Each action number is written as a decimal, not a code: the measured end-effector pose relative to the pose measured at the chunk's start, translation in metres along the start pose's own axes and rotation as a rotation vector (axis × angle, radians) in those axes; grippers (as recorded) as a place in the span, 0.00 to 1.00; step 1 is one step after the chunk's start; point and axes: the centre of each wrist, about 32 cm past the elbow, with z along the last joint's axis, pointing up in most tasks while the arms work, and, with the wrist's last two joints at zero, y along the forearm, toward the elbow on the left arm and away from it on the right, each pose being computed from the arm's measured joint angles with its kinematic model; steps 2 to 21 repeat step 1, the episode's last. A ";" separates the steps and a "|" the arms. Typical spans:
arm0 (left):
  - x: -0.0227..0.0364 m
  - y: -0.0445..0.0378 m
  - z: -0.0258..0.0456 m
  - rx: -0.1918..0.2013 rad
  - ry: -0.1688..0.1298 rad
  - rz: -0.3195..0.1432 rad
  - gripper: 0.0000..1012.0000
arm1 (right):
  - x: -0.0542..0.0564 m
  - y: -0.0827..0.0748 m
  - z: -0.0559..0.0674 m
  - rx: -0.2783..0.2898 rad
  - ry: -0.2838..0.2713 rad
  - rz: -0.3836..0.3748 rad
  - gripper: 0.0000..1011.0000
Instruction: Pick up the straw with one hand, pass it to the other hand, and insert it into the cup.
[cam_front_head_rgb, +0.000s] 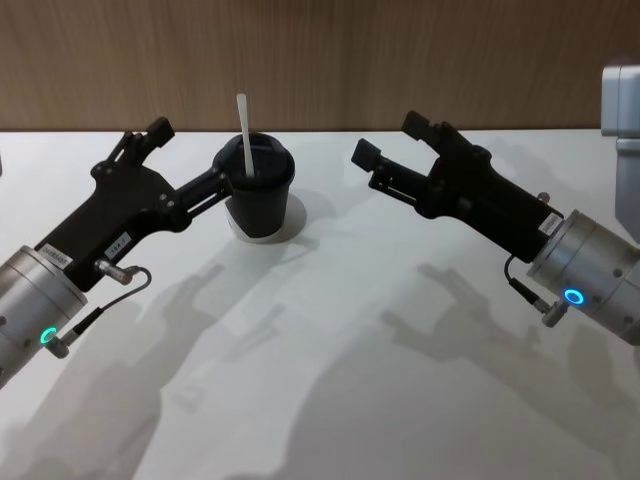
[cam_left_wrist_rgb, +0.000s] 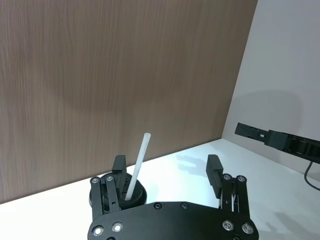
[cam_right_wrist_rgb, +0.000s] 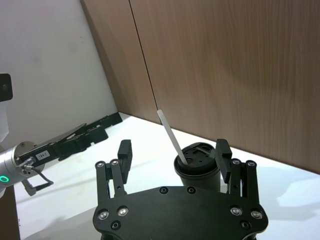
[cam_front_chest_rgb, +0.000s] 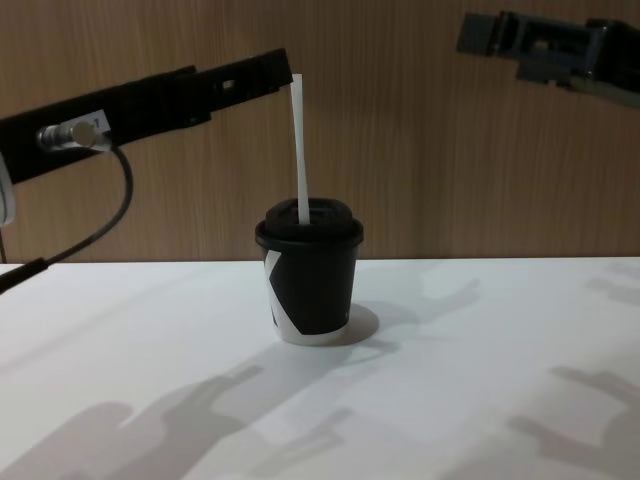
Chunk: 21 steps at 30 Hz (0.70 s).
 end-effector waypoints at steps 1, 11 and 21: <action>0.0000 0.0001 0.0001 0.000 0.000 0.000 0.99 | 0.000 0.000 0.000 0.000 0.000 -0.001 0.99; 0.0000 0.0001 0.0001 0.000 0.000 0.000 0.99 | 0.000 0.000 0.000 0.000 0.000 -0.001 0.99; 0.0000 0.0001 0.0001 0.000 0.000 0.000 0.99 | 0.000 0.000 0.000 0.000 0.000 -0.001 0.99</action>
